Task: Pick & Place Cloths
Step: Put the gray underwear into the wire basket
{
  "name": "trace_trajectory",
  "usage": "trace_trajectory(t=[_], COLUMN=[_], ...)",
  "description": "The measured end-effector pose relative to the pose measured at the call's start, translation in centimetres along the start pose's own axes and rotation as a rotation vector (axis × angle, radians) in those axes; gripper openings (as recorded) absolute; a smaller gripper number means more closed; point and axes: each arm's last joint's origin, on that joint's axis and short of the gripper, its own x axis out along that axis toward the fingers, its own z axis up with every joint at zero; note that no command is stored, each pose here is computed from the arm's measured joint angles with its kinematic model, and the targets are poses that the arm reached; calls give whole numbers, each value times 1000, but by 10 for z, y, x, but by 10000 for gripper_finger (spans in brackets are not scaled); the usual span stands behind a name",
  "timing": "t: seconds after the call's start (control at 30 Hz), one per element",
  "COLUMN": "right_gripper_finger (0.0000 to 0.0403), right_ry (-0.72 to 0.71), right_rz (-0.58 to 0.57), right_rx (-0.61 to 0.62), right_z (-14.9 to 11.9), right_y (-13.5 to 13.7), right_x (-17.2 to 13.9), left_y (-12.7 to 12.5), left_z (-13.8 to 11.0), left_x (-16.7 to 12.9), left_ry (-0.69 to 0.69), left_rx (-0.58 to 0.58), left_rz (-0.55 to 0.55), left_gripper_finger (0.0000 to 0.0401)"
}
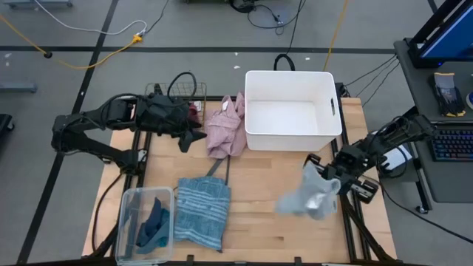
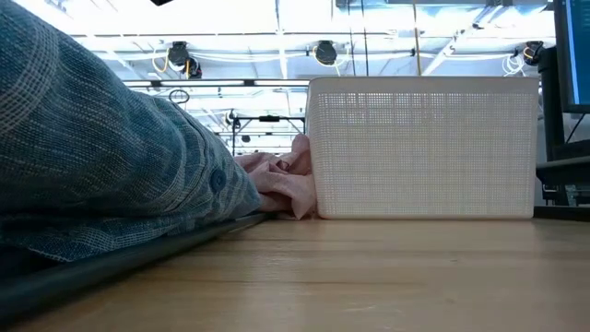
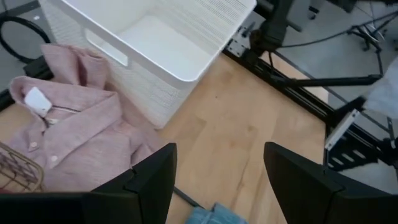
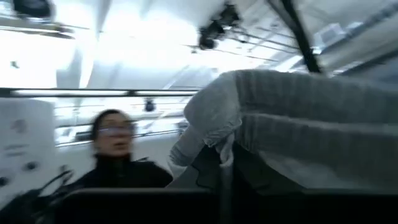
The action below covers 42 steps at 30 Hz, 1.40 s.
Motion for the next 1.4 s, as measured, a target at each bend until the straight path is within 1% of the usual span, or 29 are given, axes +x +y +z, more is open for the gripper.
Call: trace_trajectory(t=[0.07, 0.33, 0.4, 0.53, 0.63, 0.67, 0.73, 0.83, 0.9, 0.97, 1.03, 1.1, 1.13, 1.2, 1.27, 1.33, 1.4], right_gripper_finger=[3, 4, 4, 4, 3, 3, 3, 3, 3, 3, 3, 3, 3, 3, 3, 3, 3], right_ry=[7, 33, 17, -9, -28, -40, -56, -67, -63, -71, -69, -69, -68, -67, -66, -53, -50], right_rz=[26, -8, -55, -164, -252, -287, -345, -402, -416, -427, -435, -444, -447, -456, -457, -445, -448], right_rx=[1, 10, 11, 7, -7, -17, -25, -36, -28, -25, -24, -26, -19, 4, 16, 18, 16], right_z=[0, -10, -13, -19, -23, -23, -24, -26, -27, -26, -26, -26, -27, -28, -29, -29, -29], right_y=[1, -7, -10, -19, -27, -29, -34, -43, -47, -52, -55, -60, -61, -65, -67, -67, -68], right_x=[0, 4, 6, 8, 9, 9, 8, 9, 10, 13, 15, 17, 17, 18, 19, 19, 18], left_y=[-3, -14, -19, -36, -52, -57, -69, -82, -90, -95, -101, -105, -108, -110, -115, -116, -121], left_z=[-2, -8, -8, -7, -2, -3, 1, -1, 2, -3, -2, -5, -4, -6, -6, -9, -8], left_x=[0, 1, 5, 16, 24, 29, 41, 57, 68, 82, 95, 109, 115, 125, 137, 144, 150], left_ry=[6, 32, 29, -20, -97, -97, -152, -159, -196, -176, -207, -197, -221, -210, -242, -235, -267], left_rx=[12, 75, 95, 167, 225, 241, 265, 293, 295, 297, 294, 285, 276, 254, 244, 234, 228], left_rz=[-11, -52, -69, -148, -247, -274, -349, -435, -497, -521, -562, -590, -622, -637, -677, -696, -750], left_gripper_finger=[244, 244, 244, 244, 244, 244, 244, 244, 244, 244, 244, 244, 244, 244, 244, 244, 244])
